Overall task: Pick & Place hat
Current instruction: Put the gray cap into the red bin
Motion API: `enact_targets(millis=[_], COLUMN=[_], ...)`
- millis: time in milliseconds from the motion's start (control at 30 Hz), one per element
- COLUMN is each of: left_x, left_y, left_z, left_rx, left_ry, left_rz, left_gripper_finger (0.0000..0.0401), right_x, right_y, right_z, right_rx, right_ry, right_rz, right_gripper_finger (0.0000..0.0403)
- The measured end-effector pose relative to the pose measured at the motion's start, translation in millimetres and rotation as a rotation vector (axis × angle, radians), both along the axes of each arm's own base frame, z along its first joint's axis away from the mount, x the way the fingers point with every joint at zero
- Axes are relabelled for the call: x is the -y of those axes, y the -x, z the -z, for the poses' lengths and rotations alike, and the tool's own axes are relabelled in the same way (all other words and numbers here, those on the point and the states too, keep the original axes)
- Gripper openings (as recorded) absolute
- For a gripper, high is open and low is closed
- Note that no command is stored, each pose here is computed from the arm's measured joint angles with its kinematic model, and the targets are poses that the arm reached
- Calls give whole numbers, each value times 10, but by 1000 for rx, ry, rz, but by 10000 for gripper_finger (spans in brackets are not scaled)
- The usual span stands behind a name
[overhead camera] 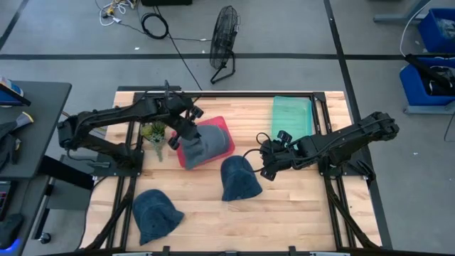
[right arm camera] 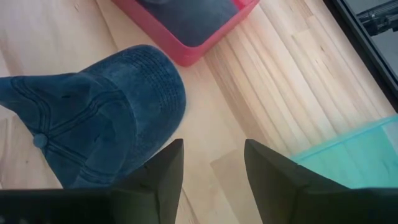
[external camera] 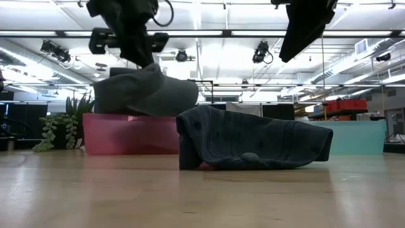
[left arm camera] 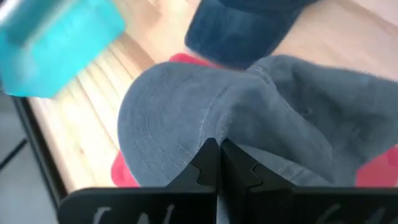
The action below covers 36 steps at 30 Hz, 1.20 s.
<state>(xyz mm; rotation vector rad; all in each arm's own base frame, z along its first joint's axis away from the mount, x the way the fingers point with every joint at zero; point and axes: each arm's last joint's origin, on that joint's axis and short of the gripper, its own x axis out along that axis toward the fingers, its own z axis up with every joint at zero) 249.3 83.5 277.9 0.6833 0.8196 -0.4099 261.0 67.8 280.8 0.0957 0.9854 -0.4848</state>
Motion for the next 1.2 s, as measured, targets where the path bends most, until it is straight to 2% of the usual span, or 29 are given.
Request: enact_targets(millis=[100,233,300,433,633,733,967,1067,1200], left_x=[-44,-97,-116,-93,-70,-90,-152,-168,-197], left_y=[-81,-102,-105,-84,-168,-220,-285,-278,-267], left_z=[127,191,174,135,302,405,494,495,501], left_rx=[-51,-117,-107,-69,-110,-147,-172,-176,-185], left_ry=[-4,-154,-180,-106,13,83,269,265,169], left_rz=[-11,-59,-71,-34,-29,-111,-423,-467,-544], left_gripper_finger=[4,5,5,5,8,17,55,82,123], right_x=[-1,-1,-1,-1,2,2,2,2,1], right_y=[-4,-4,-4,-5,-10,-10,-11,-14,-16], right_z=[-2,-2,-2,-2,-5,-6,-6,-7,-7], right_rx=[4,5,5,5,15,15,16,21,23], right_ry=[-1,-1,-1,-1,14,14,13,11,10], right_rz=[0,0,0,0,5,5,6,8,8], right_gripper_finger=[173,173,173,173,173,173,173,173,173])
